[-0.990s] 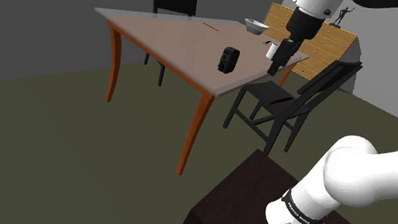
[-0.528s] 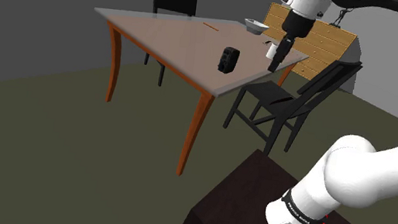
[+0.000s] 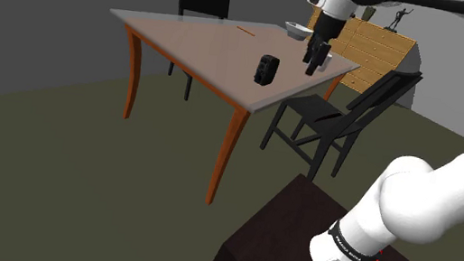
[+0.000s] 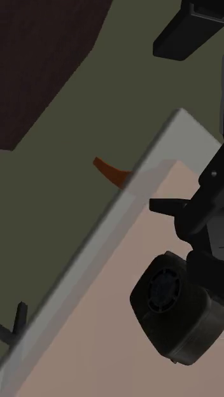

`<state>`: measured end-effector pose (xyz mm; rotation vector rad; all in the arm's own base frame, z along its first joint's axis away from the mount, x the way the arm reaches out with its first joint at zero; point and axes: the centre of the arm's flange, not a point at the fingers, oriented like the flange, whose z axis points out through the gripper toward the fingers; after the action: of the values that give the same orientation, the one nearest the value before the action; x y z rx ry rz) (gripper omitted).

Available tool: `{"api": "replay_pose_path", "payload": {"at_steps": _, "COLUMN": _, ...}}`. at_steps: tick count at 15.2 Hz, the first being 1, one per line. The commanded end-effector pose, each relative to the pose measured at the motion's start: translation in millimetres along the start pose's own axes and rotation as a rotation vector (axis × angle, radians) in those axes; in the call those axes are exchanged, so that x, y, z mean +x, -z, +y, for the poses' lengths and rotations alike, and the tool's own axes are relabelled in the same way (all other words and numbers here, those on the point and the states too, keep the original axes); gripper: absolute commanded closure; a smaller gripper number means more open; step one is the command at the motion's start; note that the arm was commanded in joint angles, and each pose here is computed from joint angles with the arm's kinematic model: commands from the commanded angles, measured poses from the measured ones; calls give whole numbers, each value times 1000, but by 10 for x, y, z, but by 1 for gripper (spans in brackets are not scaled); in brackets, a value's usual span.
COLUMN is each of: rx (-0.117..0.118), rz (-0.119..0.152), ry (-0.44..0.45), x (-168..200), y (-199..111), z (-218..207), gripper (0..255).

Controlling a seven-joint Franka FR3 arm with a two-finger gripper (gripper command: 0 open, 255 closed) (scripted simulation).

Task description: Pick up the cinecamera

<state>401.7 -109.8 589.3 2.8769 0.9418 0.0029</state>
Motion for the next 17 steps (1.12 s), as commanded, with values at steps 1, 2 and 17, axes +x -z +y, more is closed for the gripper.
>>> {"api": "replay_pose_path", "payload": {"at_steps": 1, "rx": 2, "rz": -4, "ry": 88, "x": 82, "y": -90, "z": 271, "gripper": 0}}
{"api": "replay_pose_path", "payload": {"at_steps": 2, "rx": 4, "rz": -5, "ry": 128, "x": 132, "y": -126, "z": 392, "gripper": 0}}
{"api": "replay_pose_path", "payload": {"at_steps": 17, "rx": 29, "rz": -22, "ry": 665, "x": 1198, "y": -684, "z": 1701, "gripper": 0}}
